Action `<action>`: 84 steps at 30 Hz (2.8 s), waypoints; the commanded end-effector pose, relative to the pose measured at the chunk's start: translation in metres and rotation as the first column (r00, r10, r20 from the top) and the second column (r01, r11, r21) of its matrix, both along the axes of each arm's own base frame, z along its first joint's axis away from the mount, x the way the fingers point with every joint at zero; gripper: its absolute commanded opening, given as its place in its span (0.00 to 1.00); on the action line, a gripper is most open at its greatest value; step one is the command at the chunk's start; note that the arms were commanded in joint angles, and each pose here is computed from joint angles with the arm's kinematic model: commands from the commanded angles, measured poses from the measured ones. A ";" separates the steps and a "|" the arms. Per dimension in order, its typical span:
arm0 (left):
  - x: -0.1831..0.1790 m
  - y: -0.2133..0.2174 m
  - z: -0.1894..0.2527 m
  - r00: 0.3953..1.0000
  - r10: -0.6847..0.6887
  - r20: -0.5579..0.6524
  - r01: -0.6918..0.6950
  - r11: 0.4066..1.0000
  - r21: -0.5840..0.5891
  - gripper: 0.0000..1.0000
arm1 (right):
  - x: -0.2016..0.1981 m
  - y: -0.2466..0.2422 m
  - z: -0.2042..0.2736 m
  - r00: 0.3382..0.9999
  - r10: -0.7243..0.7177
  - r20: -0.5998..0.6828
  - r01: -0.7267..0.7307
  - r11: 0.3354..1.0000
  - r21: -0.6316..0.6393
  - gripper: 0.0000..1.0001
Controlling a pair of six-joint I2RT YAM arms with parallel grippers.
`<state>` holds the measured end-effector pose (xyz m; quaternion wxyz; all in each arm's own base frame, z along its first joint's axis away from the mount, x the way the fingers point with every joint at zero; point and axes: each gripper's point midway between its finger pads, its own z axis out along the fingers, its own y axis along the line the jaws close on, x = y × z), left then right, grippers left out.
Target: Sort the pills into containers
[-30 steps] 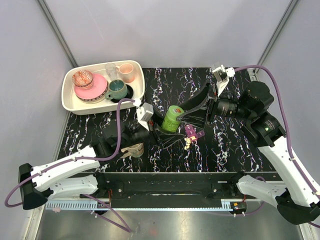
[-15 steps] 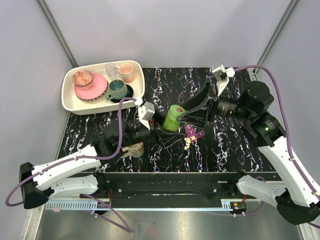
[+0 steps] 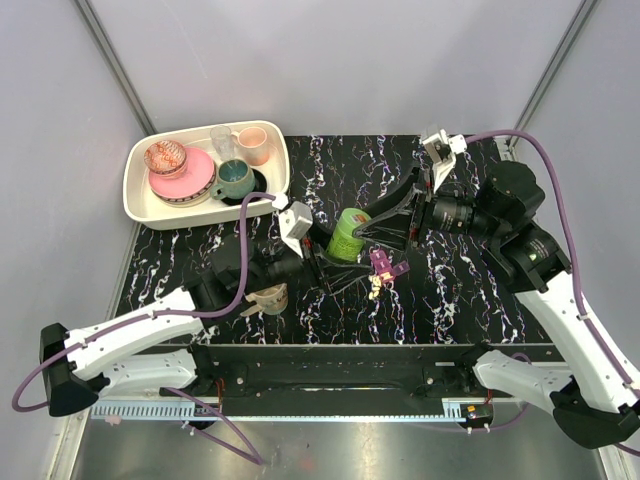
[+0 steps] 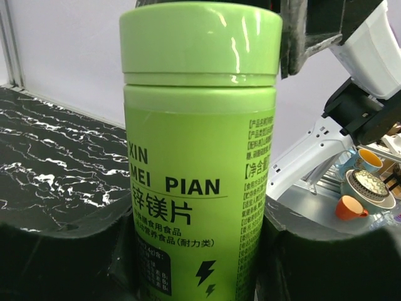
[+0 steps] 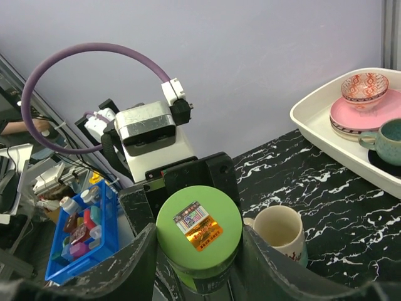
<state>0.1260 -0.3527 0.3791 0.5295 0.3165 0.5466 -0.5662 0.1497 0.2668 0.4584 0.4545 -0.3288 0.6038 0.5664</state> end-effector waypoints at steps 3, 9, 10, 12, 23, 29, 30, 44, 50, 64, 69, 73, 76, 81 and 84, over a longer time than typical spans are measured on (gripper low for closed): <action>0.036 0.013 0.033 0.977 0.209 0.043 -0.209 0.978 0.005 0.00 | 0.025 -0.002 0.006 0.991 -0.132 -0.023 0.132 0.991 -0.030 0.17; 0.100 0.034 0.024 0.833 0.519 0.192 -0.544 0.831 0.112 0.00 | 0.096 -0.013 0.009 0.885 -0.457 -0.087 0.451 0.889 -0.082 0.18; 0.106 0.036 0.031 0.809 0.550 0.208 -0.577 0.809 0.108 0.00 | 0.112 -0.015 0.004 0.850 -0.517 -0.098 0.508 0.855 -0.103 0.18; 0.123 0.041 0.029 0.751 0.614 0.242 -0.652 0.748 0.124 0.00 | 0.122 -0.018 0.009 0.821 -0.560 -0.111 0.550 0.828 -0.113 0.17; 0.123 0.028 0.036 0.768 0.579 0.274 -0.624 0.773 0.115 0.00 | 0.112 -0.005 -0.005 0.871 -0.475 -0.123 0.454 0.875 -0.170 0.82; 0.119 0.020 0.037 0.790 0.545 0.281 -0.591 0.798 0.117 0.00 | 0.107 0.001 -0.023 0.890 -0.432 -0.144 0.399 0.892 -0.213 0.83; 0.119 0.020 0.036 0.792 0.543 0.281 -0.590 0.798 0.120 0.00 | 0.105 0.001 -0.023 0.895 -0.421 -0.146 0.388 0.897 -0.212 0.82; 0.116 0.012 0.026 0.816 0.514 0.265 -0.559 0.818 0.134 0.00 | 0.094 0.010 -0.041 0.925 -0.339 -0.171 0.292 0.923 -0.252 0.49; 0.107 0.011 0.011 0.844 0.478 0.244 -0.521 0.839 0.157 0.42 | 0.103 0.008 -0.044 0.911 -0.382 -0.158 0.342 0.911 -0.231 0.08; 0.052 0.085 -0.082 0.852 0.499 -0.159 -0.460 0.858 0.228 0.99 | 0.229 -0.028 -0.190 0.563 -0.826 -0.021 0.761 0.527 -0.379 0.00; 0.044 0.100 -0.071 0.848 0.492 -0.196 -0.467 0.869 0.163 0.99 | 0.268 -0.040 -0.255 0.416 -0.908 0.046 0.871 0.383 -0.308 0.00; 0.042 0.099 -0.075 0.849 0.488 -0.204 -0.457 0.871 0.181 0.99 | 0.292 -0.036 -0.293 0.363 -0.928 0.083 0.900 0.326 -0.290 0.00; 0.042 0.098 -0.079 0.846 0.488 -0.213 -0.454 0.870 0.191 0.99 | 0.301 -0.028 -0.313 0.330 -0.935 0.128 0.911 0.281 -0.302 0.00; 0.041 0.101 -0.084 0.842 0.494 -0.217 -0.458 0.867 0.198 0.99 | 0.302 -0.012 -0.336 0.310 -0.917 0.250 0.913 0.213 -0.347 0.00; 0.042 0.103 -0.086 0.839 0.499 -0.215 -0.463 0.864 0.198 0.99 | 0.295 0.000 -0.346 0.314 -0.899 0.305 0.912 0.196 -0.359 0.00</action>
